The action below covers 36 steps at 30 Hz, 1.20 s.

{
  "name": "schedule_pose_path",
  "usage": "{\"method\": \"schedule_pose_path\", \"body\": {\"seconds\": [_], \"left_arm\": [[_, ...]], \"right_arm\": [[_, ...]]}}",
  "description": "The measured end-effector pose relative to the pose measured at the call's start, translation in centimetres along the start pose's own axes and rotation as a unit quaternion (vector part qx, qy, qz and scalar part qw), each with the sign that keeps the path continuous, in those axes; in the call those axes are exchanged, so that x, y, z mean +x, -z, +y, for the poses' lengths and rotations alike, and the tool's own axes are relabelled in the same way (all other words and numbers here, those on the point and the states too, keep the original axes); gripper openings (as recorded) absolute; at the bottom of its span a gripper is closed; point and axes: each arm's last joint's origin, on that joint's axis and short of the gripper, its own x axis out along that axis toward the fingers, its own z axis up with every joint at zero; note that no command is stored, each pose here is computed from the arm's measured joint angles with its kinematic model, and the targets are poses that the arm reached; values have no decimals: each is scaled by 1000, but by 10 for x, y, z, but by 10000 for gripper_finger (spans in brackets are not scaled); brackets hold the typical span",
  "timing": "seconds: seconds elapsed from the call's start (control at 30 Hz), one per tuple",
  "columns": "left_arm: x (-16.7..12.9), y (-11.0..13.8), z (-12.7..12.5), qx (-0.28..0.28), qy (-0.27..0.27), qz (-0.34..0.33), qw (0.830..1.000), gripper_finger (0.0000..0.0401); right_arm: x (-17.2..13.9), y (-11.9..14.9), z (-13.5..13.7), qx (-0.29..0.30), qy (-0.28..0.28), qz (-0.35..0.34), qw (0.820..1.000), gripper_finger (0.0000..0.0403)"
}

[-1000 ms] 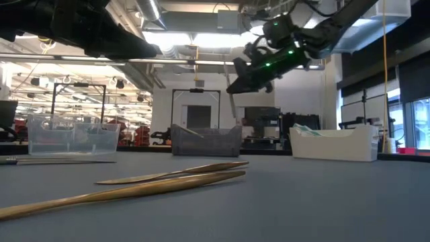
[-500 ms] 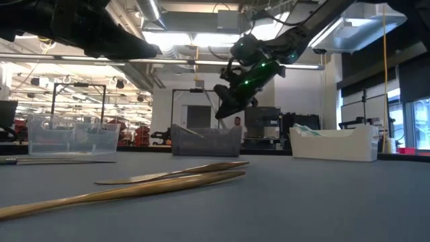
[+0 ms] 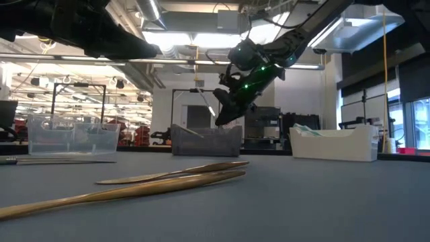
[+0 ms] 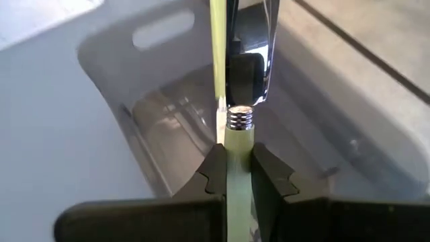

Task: Sort silverware by color (type)
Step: Put the right green knife into the gray transparent bin, then put the green knife into the gray transparent bin

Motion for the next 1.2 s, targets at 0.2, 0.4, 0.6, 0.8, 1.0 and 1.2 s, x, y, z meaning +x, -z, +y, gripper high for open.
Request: {"method": "schedule_pose_path", "body": {"seconds": [0.2, 0.4, 0.6, 0.8, 1.0, 1.2], "left_arm": [[0, 0, 0, 0, 0, 0, 1000, 133], [0, 0, 0, 0, 0, 0, 1000, 133], [0, 0, 0, 0, 0, 0, 1000, 133], [0, 0, 0, 0, 0, 0, 1000, 133], [0, 0, 0, -13, 3, 0, 1000, 133], [0, 1, -3, -23, 41, 2, 999, 133]], "right_arm": [[13, 12, 0, -1, 7, 26, 1000, 33], [11, 10, -1, -1, 19, 23, 1000, 111], [-23, -9, 8, -27, 8, 2, 1000, 156], [-74, -22, 52, -100, -43, -17, 994, 149], [-98, -2, 115, -178, -112, 5, 978, 145], [-108, 47, 169, -228, -177, -24, 957, 144]]}}
